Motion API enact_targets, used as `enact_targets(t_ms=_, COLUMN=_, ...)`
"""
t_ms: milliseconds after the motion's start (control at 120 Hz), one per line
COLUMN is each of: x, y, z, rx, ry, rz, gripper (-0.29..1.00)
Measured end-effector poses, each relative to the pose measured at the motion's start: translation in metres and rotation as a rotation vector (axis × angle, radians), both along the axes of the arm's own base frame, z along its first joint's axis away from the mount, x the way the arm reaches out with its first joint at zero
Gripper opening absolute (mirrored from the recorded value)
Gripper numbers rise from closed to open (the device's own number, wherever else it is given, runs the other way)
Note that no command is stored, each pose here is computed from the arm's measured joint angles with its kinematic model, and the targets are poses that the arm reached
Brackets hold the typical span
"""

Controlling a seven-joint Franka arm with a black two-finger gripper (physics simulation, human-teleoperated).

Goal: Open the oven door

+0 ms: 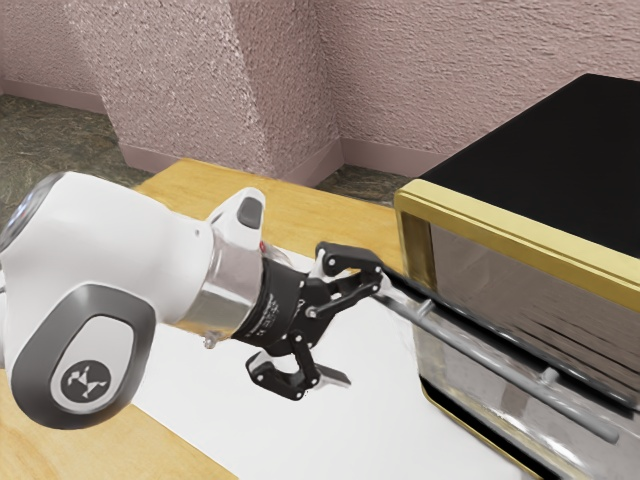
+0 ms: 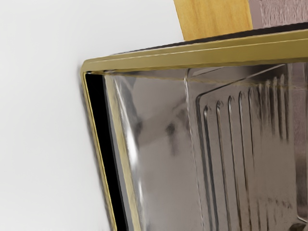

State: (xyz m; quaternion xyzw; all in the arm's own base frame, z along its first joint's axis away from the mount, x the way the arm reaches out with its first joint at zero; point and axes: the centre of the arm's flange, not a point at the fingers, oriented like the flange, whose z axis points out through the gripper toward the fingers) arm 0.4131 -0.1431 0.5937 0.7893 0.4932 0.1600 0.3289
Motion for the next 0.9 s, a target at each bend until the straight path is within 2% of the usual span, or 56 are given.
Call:
enact_targets(t_ms=200, x=-0.062, y=0.01, z=-0.006, rx=0.014, ry=-0.051, rz=0.07, gripper=0.7)
enact_targets(t_ms=275, x=-0.095, y=0.006, z=-0.002, rx=0.01, ry=-0.106, rz=0.131, gripper=0.7)
enact_targets(t_ms=367, x=-0.143, y=0.0, z=0.014, rx=-0.001, ry=-0.22, rz=0.236, gripper=0.7)
enact_targets(t_ms=417, x=-0.155, y=-0.006, z=0.014, rx=-0.007, ry=-0.241, rz=0.254, gripper=0.7)
enact_targets(t_ms=467, x=-0.151, y=-0.011, z=0.015, rx=-0.007, ry=-0.209, rz=0.234, gripper=0.7)
enact_targets(t_ms=500, x=-0.135, y=0.0, z=0.057, rx=-0.003, ry=-0.188, rz=0.193, gripper=0.7)
enact_targets(t_ms=550, x=-0.102, y=0.016, z=0.158, rx=0.083, ry=-0.192, rz=0.108, gripper=0.7)
enact_targets(t_ms=583, x=-0.078, y=0.049, z=0.223, rx=0.149, ry=-0.188, rz=0.097, gripper=0.7)
enact_targets(t_ms=608, x=-0.064, y=0.088, z=0.253, rx=0.186, ry=-0.166, rz=0.118, gripper=0.7)
enact_targets(t_ms=642, x=-0.045, y=0.149, z=0.264, rx=0.218, ry=-0.094, rz=0.165, gripper=0.7)
enact_targets(t_ms=675, x=-0.034, y=0.196, z=0.256, rx=0.246, ry=-0.003, rz=0.198, gripper=0.7)
enact_targets(t_ms=725, x=-0.019, y=0.246, z=0.209, rx=0.255, ry=0.168, rz=0.212, gripper=0.7)
enact_targets(t_ms=808, x=-0.004, y=0.263, z=0.132, rx=0.253, ry=0.393, rz=0.14, gripper=0.7)
enact_targets(t_ms=900, x=0.004, y=0.245, z=0.092, rx=0.274, ry=0.505, rz=0.035, gripper=0.7)
